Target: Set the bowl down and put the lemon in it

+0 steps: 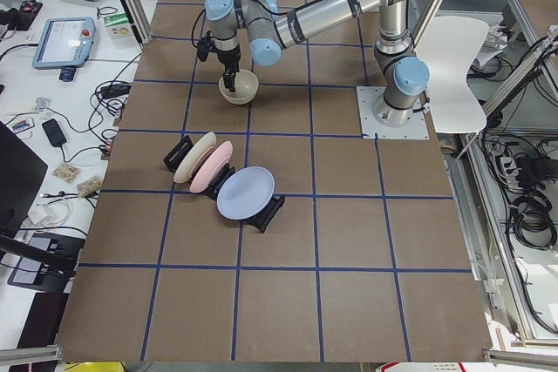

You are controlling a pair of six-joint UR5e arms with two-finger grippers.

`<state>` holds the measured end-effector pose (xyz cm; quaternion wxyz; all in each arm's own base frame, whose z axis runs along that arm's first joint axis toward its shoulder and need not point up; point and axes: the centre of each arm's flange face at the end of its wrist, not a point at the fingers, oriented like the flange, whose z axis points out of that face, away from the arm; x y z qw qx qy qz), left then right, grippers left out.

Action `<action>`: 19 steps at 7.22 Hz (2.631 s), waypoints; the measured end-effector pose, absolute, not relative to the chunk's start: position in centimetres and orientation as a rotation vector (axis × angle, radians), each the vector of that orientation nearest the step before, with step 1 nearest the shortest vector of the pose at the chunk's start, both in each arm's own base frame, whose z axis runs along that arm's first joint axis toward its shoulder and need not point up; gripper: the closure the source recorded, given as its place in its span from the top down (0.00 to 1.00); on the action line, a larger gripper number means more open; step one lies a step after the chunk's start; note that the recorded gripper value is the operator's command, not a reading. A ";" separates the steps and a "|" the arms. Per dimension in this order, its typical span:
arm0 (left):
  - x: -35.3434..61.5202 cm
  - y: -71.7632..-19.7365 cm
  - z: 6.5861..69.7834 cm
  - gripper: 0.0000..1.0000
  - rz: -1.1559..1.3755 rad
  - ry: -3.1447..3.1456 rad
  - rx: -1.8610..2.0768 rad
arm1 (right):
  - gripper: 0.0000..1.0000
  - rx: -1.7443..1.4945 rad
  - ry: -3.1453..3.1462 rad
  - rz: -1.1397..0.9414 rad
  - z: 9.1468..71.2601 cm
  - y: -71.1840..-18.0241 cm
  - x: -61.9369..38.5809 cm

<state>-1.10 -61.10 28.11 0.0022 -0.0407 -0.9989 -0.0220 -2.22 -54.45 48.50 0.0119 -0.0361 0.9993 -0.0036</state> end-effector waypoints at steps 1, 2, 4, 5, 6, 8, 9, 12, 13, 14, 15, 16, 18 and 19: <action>0.0 -61.7 25.8 1.00 -0.073 -3.128 -0.128 | 1.00 -0.162 3.123 -0.023 47.5 -55.2 -7.0; 0.8 -62.1 23.8 0.95 -0.069 -3.116 -0.112 | 1.00 -0.180 3.142 -0.042 46.3 -56.1 -11.7; 1.1 -62.0 21.0 0.48 -0.082 -3.092 -0.054 | 1.00 -0.181 3.179 -0.036 43.4 -57.5 -19.0; 1.2 -61.8 20.3 0.25 -0.092 -3.088 -0.027 | 1.00 -0.198 3.181 -0.037 42.2 -58.1 -20.3; 1.2 -61.8 20.1 0.00 -0.094 -3.085 -0.012 | 1.00 -0.211 3.178 -0.034 39.8 -59.2 -21.3; 1.0 -61.9 20.0 0.00 -0.082 -3.051 0.000 | 1.00 -0.266 3.164 -0.014 30.9 -63.0 -23.8; 0.9 -61.9 20.1 0.00 -0.081 -3.041 0.003 | 1.00 -0.285 3.145 0.019 27.0 -64.1 -24.3; -1.3 -61.8 23.5 0.00 -0.084 -3.038 0.049 | 0.99 -0.316 3.095 0.074 23.0 -64.8 -23.4; -5.0 -61.6 25.0 0.00 -0.078 -3.031 0.071 | 0.95 -0.323 3.087 0.079 22.4 -64.9 -23.2; -10.2 -61.0 25.9 0.00 -0.074 -3.024 0.070 | 0.83 -0.334 3.080 0.087 21.6 -64.9 -23.1; -15.2 -60.1 25.9 0.00 -0.082 -3.021 0.098 | 0.60 -0.352 3.073 0.096 21.0 -64.8 -23.0; -19.3 -59.0 25.4 0.00 -0.093 -3.021 0.127 | 0.34 -0.366 3.067 0.102 20.6 -64.8 -23.0; -24.6 -57.5 24.6 0.00 -0.093 -2.992 0.157 | 0.22 -0.381 3.068 0.096 20.8 -64.9 -23.0; -26.0 -57.3 24.2 0.00 -0.098 -2.947 0.175 | 0.22 -0.388 3.076 0.080 21.6 -65.1 -22.9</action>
